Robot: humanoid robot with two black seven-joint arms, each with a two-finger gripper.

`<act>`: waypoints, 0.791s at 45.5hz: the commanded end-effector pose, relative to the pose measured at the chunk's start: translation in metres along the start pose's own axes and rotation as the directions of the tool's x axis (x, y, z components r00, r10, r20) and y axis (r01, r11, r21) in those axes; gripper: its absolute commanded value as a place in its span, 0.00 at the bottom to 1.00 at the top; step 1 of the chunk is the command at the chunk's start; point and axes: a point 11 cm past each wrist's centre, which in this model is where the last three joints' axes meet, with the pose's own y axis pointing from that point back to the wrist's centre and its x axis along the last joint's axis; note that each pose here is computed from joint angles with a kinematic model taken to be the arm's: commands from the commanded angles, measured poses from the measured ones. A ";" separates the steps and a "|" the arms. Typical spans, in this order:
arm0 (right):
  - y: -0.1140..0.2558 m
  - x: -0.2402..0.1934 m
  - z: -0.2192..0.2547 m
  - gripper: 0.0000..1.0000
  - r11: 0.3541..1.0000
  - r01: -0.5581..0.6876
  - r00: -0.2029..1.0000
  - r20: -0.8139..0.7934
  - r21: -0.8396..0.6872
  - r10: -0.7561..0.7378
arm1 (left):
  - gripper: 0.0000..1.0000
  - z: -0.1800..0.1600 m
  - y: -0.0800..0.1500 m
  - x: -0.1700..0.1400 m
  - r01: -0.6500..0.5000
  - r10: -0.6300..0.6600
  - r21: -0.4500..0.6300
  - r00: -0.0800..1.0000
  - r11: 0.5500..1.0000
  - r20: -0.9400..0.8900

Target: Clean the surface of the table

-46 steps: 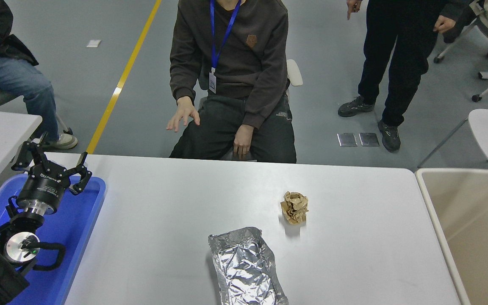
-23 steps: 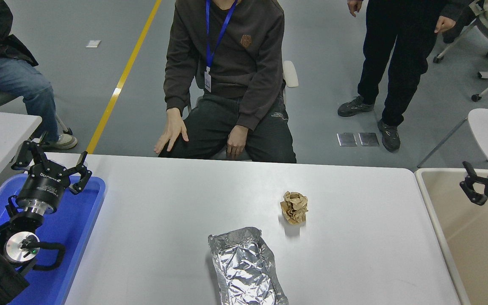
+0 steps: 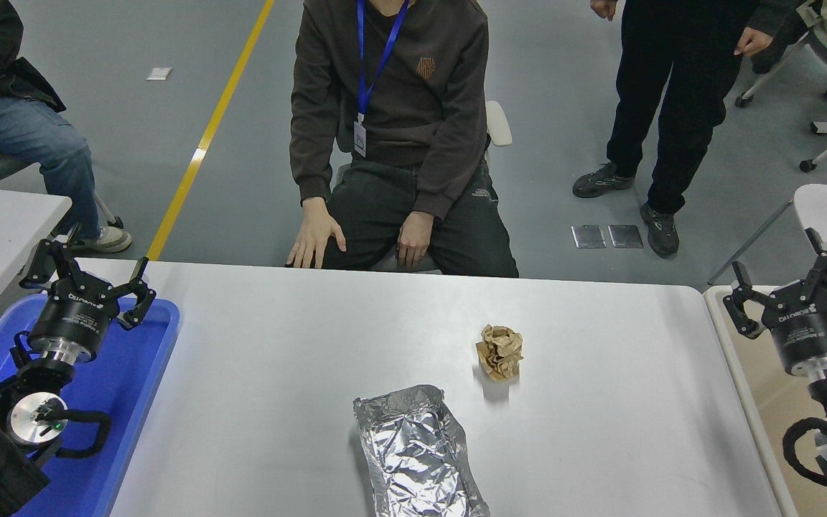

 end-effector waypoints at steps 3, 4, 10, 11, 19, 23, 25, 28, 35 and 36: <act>-0.001 -0.007 0.009 0.99 0.999 0.024 1.000 -0.010 -0.028 -0.024 | 1.00 0.000 0.000 0.000 0.001 -0.001 0.001 1.000 1.000 -0.001; -0.001 -0.007 0.010 0.99 0.999 0.026 1.000 -0.012 -0.033 -0.026 | 1.00 0.000 0.000 0.000 0.001 -0.001 0.000 1.000 1.000 -0.001; -0.005 -0.017 0.014 0.99 0.996 0.067 0.997 -0.029 -0.059 -0.069 | 1.00 0.000 0.000 0.000 0.001 -0.001 0.000 1.000 1.000 -0.001; -0.005 -0.018 0.014 0.99 0.995 0.072 0.997 -0.033 -0.062 -0.074 | 1.00 0.000 0.000 0.000 -0.001 0.001 0.001 1.000 1.000 0.000; -0.007 -0.041 0.011 0.99 0.974 0.186 0.976 -0.090 -0.132 -0.199 | 1.00 0.000 0.000 0.000 0.001 -0.001 0.000 1.000 1.000 -0.001; -0.006 -0.045 0.008 0.99 0.956 0.225 0.957 -0.140 -0.188 -0.253 | 1.00 0.000 0.000 0.000 0.001 -0.001 0.000 1.000 1.000 -0.001; -0.005 -0.049 0.009 0.99 0.946 0.243 0.949 -0.150 -0.214 -0.277 | 1.00 0.000 0.000 0.000 0.001 -0.001 0.000 1.000 1.000 -0.001; -0.007 -0.059 0.008 0.99 0.925 0.284 0.930 -0.164 -0.251 -0.330 | 1.00 0.000 0.000 0.000 0.000 0.000 0.001 1.000 1.000 0.001; -0.003 -0.080 0.006 0.99 0.847 0.363 0.847 -0.242 -0.388 -0.474 | 1.00 0.000 0.000 0.000 0.001 -0.001 0.000 1.000 1.000 -0.001; -0.003 -0.085 0.005 0.99 0.830 0.382 0.826 -0.254 -0.406 -0.504 | 1.00 0.000 0.000 0.000 0.001 -0.001 0.000 1.000 1.000 -0.001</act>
